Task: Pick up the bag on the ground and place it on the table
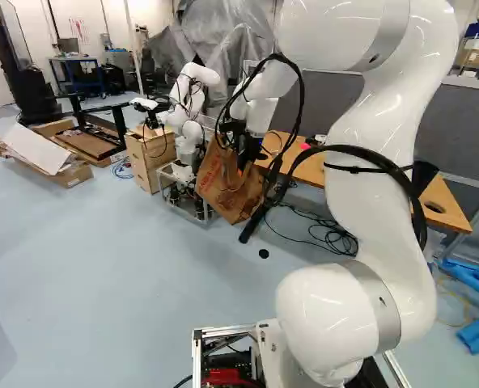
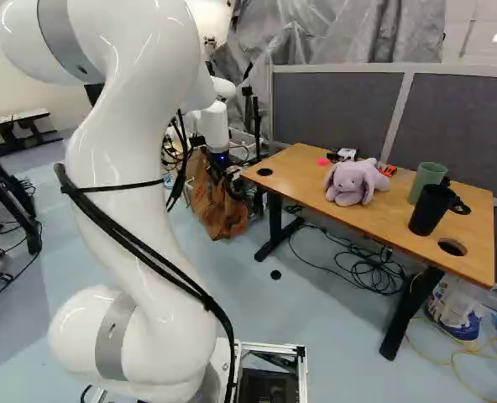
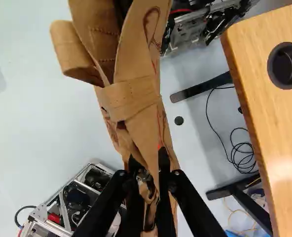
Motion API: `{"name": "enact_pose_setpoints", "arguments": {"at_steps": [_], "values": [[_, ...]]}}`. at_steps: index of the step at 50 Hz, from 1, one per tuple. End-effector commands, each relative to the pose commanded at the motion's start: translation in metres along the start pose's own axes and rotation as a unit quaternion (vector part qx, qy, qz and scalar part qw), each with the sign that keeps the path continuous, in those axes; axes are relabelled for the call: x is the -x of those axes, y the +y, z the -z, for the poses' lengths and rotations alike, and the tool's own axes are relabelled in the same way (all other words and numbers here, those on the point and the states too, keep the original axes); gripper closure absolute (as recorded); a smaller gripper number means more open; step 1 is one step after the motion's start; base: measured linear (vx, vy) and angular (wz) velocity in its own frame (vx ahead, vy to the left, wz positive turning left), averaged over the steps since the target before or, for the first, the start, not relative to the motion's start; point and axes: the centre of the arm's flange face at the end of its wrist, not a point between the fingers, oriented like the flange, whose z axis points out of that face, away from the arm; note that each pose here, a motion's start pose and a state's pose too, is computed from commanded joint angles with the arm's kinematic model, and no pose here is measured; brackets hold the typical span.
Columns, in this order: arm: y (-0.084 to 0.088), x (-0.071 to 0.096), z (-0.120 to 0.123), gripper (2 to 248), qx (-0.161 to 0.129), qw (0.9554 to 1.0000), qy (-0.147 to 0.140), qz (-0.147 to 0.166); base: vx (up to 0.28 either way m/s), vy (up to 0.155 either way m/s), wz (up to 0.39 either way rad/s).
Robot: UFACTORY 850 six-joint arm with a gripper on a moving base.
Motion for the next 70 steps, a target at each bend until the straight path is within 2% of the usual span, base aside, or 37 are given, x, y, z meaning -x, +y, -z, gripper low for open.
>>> {"name": "enact_pose_setpoints", "arguments": {"at_steps": [21,41,70], "values": [[0.0,0.0,0.031,225,0.017,0.9996,0.018,0.012,0.0,0.0,0.0],[0.019,-0.013,0.054,225,0.034,0.9989,0.025,0.023,0.0,0.0,0.0],[0.028,-0.044,0.082,225,0.004,0.9995,-0.005,0.031,0.0,0.0,0.0]]}}
